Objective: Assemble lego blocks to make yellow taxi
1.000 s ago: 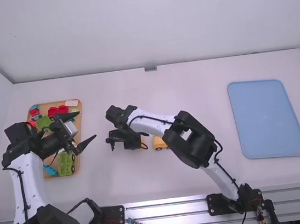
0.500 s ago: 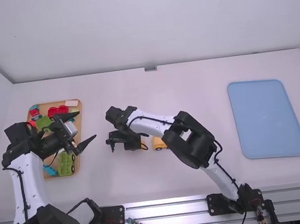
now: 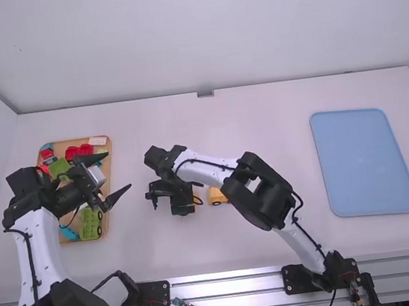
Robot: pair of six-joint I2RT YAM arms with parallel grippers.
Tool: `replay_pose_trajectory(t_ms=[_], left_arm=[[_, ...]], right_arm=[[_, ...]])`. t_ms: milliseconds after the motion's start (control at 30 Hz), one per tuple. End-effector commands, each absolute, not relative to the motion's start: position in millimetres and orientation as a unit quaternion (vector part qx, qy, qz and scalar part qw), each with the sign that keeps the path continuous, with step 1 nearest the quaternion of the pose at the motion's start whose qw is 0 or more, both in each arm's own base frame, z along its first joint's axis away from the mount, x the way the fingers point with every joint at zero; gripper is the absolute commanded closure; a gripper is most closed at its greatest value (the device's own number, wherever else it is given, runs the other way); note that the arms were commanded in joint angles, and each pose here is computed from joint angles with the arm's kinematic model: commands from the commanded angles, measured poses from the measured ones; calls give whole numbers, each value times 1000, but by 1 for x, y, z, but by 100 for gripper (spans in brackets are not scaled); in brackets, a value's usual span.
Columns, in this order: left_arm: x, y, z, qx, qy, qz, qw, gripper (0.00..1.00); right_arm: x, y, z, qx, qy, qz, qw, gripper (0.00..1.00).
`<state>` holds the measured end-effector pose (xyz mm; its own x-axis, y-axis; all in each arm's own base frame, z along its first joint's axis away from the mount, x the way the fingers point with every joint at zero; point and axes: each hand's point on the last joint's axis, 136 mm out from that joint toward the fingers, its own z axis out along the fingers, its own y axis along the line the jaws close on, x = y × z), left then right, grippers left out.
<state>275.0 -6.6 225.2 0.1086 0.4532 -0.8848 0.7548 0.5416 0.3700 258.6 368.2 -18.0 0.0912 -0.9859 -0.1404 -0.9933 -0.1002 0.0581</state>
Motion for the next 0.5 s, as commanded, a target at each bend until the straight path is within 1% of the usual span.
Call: replay_pose_trajectory(t_ms=[0, 67, 100, 200, 267, 300, 467], left_arm=[[275, -7, 234, 453, 642, -139, 603, 1], [276, -9, 237, 458, 632, -140, 609, 1], [276, -9, 237, 459, 631, -140, 610, 1], [277, -9, 245, 461, 614, -138, 626, 1], [277, -9, 248, 461, 608, -139, 631, 1], [276, -11, 252, 463, 597, -141, 640, 1], [274, -15, 255, 454, 595, -161, 644, 1]], right_arm=[[267, 369, -12, -737, 671, 72, 35, 1], [277, 370, 5, -731, 676, 74, 56, 1], [278, 370, 6, -730, 677, 74, 58, 1], [298, 365, 49, -704, 698, 76, 107, 1], [306, 361, 66, -691, 708, 76, 125, 1], [316, 354, 84, -679, 716, 75, 145, 1], [339, 318, 135, -639, 737, 73, 207, 1]])
